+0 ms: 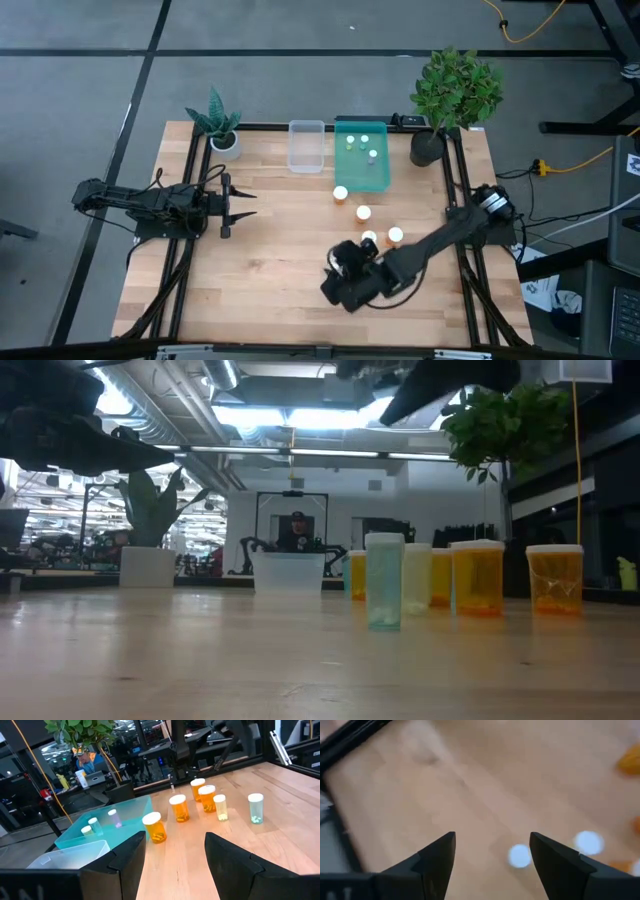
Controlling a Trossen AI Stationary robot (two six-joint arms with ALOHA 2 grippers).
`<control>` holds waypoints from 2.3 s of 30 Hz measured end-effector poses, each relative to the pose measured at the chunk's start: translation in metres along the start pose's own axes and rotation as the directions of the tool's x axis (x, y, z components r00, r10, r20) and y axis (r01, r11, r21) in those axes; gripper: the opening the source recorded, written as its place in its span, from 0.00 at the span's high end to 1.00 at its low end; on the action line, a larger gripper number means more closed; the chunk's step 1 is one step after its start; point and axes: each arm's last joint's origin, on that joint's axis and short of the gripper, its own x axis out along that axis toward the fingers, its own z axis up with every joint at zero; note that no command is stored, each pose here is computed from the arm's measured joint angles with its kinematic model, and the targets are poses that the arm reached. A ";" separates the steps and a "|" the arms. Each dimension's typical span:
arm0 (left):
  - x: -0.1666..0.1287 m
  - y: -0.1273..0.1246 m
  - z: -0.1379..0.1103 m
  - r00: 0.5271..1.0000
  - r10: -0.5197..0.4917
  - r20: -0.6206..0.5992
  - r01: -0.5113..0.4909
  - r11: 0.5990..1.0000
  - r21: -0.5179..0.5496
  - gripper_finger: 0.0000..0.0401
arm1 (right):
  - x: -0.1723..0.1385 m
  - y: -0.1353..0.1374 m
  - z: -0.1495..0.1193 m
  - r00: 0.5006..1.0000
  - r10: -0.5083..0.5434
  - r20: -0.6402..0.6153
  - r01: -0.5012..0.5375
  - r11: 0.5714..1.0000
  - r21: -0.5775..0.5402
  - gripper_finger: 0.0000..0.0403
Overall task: Pick and place medicine bottles into bin by pill shape (circle, oval)
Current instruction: Put the blue tablet bottle into the blue bin
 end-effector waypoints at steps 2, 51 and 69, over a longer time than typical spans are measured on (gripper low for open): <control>0.000 0.000 0.000 1.000 0.000 0.000 0.000 1.000 0.000 0.51 | 0.003 0.000 0.008 0.998 0.039 -0.056 -0.037 0.999 0.033 0.37; 0.000 0.000 0.000 1.000 0.000 0.000 0.000 1.000 0.000 0.51 | 0.092 -0.027 0.003 0.913 -0.121 -0.390 0.231 0.940 0.251 0.38; 0.000 0.000 0.000 1.000 0.000 0.000 0.000 1.000 0.000 0.51 | 0.096 -0.031 0.008 0.887 -0.095 -0.451 0.236 0.934 0.267 0.59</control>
